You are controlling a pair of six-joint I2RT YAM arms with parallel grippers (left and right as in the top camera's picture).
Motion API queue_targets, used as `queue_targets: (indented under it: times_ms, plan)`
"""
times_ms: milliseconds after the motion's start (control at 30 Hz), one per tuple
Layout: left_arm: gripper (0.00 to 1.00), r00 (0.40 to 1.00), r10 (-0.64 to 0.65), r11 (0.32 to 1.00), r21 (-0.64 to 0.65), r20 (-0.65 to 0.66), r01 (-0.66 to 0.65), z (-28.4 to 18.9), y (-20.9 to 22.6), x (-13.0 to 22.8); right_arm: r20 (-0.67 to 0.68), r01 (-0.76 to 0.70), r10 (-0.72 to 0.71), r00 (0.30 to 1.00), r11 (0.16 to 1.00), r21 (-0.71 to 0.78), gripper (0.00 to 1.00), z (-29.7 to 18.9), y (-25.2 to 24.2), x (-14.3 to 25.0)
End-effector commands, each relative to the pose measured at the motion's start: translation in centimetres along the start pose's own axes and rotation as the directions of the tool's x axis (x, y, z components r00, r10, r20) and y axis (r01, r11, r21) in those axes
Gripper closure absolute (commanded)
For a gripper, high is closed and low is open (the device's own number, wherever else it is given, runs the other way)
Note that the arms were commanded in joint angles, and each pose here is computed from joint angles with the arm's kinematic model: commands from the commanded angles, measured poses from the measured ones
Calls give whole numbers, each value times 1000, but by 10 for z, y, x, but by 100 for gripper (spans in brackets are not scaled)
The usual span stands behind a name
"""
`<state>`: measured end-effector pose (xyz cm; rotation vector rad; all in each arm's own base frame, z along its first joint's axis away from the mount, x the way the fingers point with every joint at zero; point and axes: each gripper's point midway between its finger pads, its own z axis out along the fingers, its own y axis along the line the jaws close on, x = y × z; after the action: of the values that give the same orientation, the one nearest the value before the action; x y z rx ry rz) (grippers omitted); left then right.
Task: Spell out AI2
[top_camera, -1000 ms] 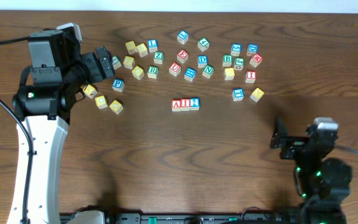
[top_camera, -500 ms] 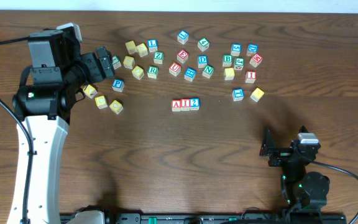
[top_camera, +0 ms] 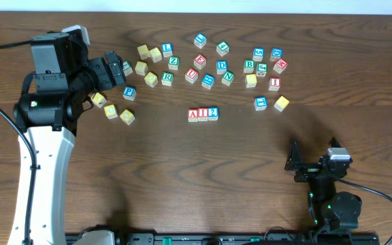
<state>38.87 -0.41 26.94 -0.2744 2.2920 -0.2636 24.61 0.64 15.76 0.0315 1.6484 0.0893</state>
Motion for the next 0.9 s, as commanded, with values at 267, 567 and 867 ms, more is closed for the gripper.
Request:
queue_targets:
  times_ms: [267, 567, 867]
  plan:
    - [2, 1000, 6, 1000, -5, 20, -6, -4, 0, -7, 4, 13, -13, 1000, 1000, -3, 1, 0, 1, 1]
    - [2, 1000, 6, 1000, -5, 20, -6, -4, 0, -7, 4, 13, -13, 1000, 1000, -2, 1, 0, 1, 1]
    - [2, 1000, 7, 1000, -3, 26, -7, -14, 1, 1, 4, 13, -13, 1000, 1000, -2, 1, 0, 1, 1]
